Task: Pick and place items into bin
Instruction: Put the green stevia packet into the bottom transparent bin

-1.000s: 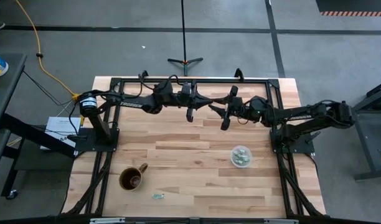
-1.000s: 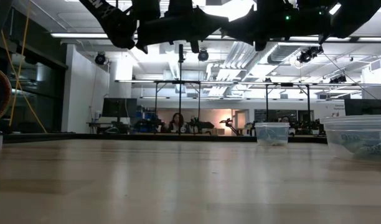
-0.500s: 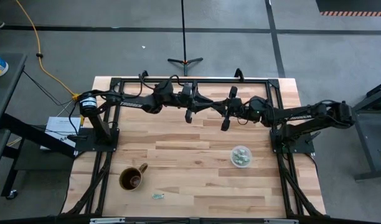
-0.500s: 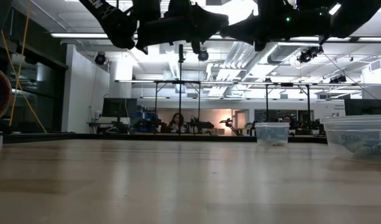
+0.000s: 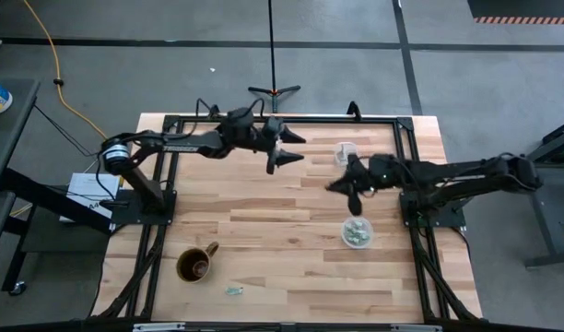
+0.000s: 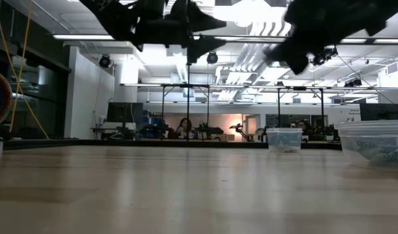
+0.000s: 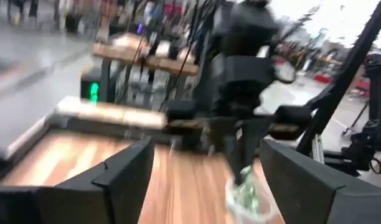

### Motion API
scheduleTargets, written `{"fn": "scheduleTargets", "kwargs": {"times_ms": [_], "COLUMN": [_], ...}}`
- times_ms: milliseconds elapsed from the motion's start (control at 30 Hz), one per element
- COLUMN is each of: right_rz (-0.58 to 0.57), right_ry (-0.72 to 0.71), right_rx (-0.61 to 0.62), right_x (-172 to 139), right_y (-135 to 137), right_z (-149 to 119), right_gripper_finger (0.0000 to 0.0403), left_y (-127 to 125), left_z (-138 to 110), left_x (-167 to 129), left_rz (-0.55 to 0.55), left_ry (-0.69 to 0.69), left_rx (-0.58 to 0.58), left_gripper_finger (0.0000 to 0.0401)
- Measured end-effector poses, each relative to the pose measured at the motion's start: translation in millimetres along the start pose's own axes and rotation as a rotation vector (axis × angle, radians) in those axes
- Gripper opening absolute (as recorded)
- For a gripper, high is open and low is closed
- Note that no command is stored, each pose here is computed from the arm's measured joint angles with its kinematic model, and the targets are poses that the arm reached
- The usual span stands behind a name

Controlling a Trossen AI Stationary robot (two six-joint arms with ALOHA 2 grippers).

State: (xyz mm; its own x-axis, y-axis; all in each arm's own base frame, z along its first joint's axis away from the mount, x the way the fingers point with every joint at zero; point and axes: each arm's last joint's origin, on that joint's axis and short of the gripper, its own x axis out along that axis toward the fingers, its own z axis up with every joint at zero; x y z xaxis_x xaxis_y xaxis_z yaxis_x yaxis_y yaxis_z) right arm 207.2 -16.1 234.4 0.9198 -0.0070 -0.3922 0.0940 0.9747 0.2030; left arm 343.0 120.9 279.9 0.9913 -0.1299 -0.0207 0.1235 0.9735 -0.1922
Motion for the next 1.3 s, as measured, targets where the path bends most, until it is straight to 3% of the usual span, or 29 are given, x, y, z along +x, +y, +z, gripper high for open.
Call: {"fn": "scheduleTargets", "kwargs": {"times_ms": [100, 267, 400, 567, 767, 900, 1067, 1200, 1300], "right_rz": [0.043, 0.154, 0.222, 0.223, 0.19, 0.135, 0.03, 0.05, 0.021], "right_ry": [0.182, 0.421, 0.523, 0.569, 0.653, 0.601, 0.374, 0.185, 0.083], "right_rx": [0.067, 0.04, 0.033, 0.026, 0.033, 0.001, -0.126, -0.296, -0.373], "right_x": [-12, -30, -39, -38, -35, -33, -25, -20, -14], "right_y": [12, 31, 43, 51, 53, 53, 54, 56, 49], "right_z": [-18, -41, -51, -57, -66, -64, -50, -40, -38], "right_gripper_finger": [0.0003, 0.0003, 0.0006, 0.0018, 0.0082, 0.0145, 0.0207, 0.0227, 0.0227], "left_y": [3, 4, 1, 0, 0, -2, -8, -27, -57], "left_z": [-1, -3, -5, -8, -11, -8, -4, -8, -18], "left_x": [-9, -20, -23, -26, -28, -29, -39, -45, -41], "left_rz": [0.035, 0.073, 0.078, 0.083, 0.09, 0.086, 0.082, 0.06, 0.038], "left_ry": [0.079, 0.181, 0.232, 0.277, 0.308, 0.298, 0.344, 0.46, 0.576], "left_rx": [-0.054, -0.117, -0.138, -0.166, -0.189, -0.183, -0.174, -0.174, -0.132], "left_gripper_finger": [0.0332, 0.0322, 0.0309, 0.0296, 0.0292, 0.0291, 0.0291, 0.0291, 0.0291]}}
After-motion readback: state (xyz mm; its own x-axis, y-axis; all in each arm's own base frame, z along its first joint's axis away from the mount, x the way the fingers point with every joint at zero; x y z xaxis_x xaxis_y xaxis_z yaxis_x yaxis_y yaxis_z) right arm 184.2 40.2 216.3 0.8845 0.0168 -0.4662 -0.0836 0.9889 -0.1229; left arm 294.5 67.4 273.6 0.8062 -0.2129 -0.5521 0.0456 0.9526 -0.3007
